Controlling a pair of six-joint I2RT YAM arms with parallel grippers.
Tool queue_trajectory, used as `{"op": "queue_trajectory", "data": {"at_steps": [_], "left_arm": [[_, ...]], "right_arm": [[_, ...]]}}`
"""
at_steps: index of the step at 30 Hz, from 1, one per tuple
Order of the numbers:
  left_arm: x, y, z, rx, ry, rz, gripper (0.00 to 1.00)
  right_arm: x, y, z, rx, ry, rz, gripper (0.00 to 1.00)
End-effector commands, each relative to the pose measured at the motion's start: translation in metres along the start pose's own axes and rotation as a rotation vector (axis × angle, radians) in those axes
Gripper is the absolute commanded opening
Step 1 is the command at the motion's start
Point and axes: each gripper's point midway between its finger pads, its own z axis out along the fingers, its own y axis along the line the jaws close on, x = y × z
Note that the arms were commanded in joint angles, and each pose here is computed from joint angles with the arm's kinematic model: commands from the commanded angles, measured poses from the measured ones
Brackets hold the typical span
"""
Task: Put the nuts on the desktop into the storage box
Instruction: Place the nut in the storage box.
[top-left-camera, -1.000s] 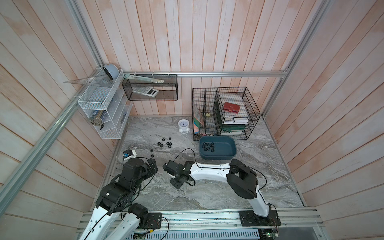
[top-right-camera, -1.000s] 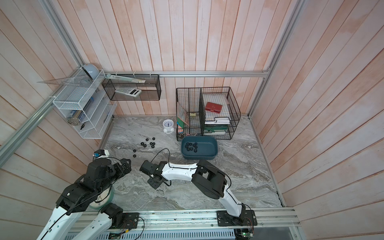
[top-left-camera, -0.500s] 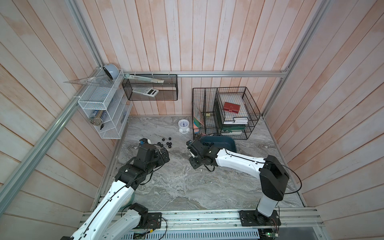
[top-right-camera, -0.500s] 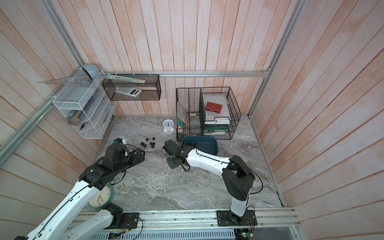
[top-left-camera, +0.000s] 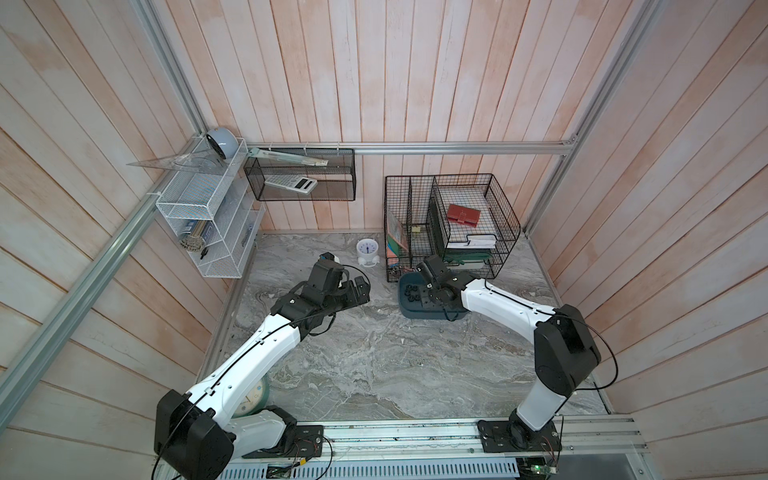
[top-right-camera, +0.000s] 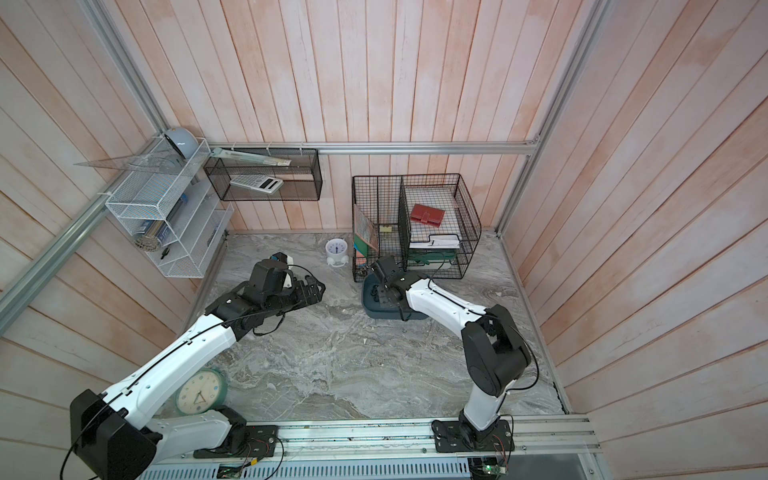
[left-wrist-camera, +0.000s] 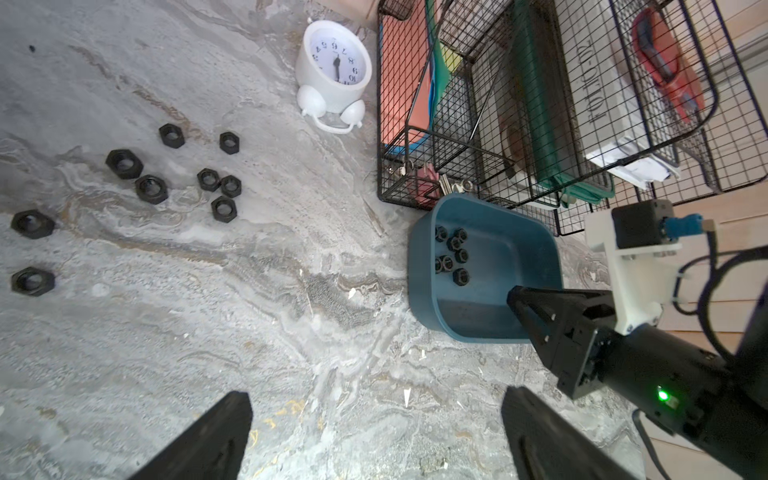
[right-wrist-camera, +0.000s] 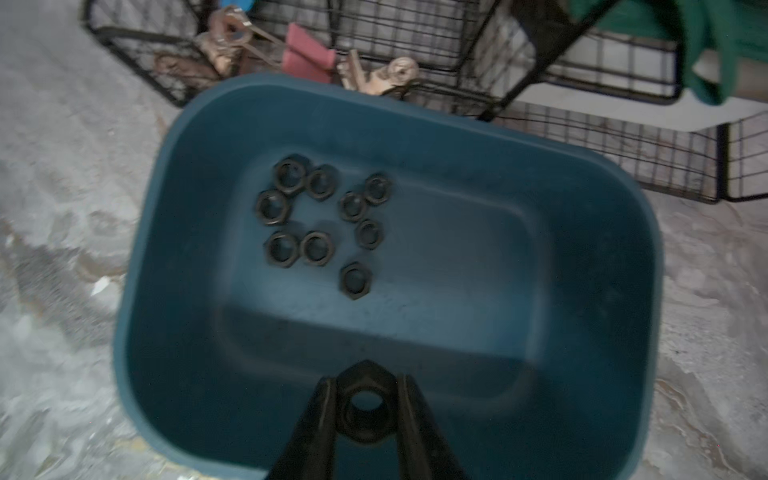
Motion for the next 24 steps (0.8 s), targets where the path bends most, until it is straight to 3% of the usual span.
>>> {"op": "queue_trajectory", "data": {"at_steps": [1,9,24], "left_arm": [[-0.014,-0.018,0.002,0.048,-0.019,0.048,1.00],[-0.022,-0.020,0.016,0.022,0.003,0.081,1.00],[-0.035,-0.004,0.021,-0.021,-0.004,0.061,1.00]], "right_arm": [[-0.003,-0.016,0.020,0.050,0.019,0.047,0.24],[-0.017,-0.030,0.058,0.070,0.046,0.091,0.24],[-0.031,-0.016,0.099,0.025,0.091,0.087,0.27]]}}
